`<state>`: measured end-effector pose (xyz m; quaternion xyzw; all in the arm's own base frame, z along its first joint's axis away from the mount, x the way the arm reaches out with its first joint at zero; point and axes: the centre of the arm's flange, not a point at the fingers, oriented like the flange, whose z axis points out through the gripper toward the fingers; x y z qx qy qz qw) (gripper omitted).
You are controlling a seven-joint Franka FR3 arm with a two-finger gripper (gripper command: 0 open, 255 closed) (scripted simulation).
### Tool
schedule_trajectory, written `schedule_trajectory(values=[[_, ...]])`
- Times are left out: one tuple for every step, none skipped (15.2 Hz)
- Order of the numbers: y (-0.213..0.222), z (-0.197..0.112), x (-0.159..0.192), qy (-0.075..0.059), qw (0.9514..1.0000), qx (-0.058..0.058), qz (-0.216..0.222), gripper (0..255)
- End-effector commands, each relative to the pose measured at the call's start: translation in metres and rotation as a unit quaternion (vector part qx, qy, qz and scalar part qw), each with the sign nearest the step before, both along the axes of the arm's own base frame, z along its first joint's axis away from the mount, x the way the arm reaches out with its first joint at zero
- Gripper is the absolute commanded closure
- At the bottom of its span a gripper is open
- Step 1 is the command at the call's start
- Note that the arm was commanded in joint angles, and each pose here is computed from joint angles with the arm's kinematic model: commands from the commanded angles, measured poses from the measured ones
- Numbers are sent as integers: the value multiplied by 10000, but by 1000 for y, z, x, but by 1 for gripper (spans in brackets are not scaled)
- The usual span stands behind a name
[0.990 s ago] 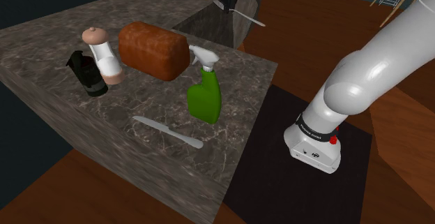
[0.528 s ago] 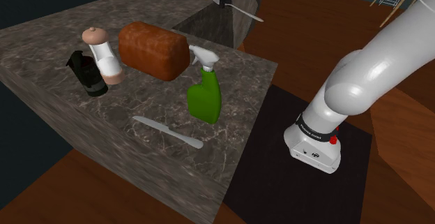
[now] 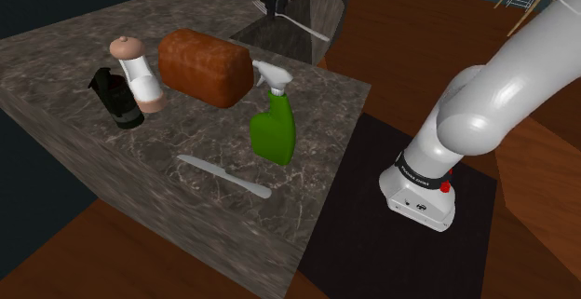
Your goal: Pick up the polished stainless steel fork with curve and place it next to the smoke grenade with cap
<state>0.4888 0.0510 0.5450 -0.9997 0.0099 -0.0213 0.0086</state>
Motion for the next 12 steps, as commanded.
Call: schedule_trajectory(values=[[26,2,0,-2,10000,1,-7,255],[40,2,0,-2,10000,1,-7,255],[53,2,1,-2,10000,1,-7,255],[66,2,1,-2,10000,1,-7,255],[79,2,2,-2,10000,1,-7,255],[92,2,2,-2,10000,1,-7,255],[106,2,3,-2,10000,1,-7,255],[119,2,3,-2,10000,1,-7,255],[132,2,4,-2,10000,1,-7,255],[145,2,4,-2,10000,1,-7,255],[158,2,5,-2,10000,1,-7,255],[172,2,5,-2,10000,1,-7,255]])
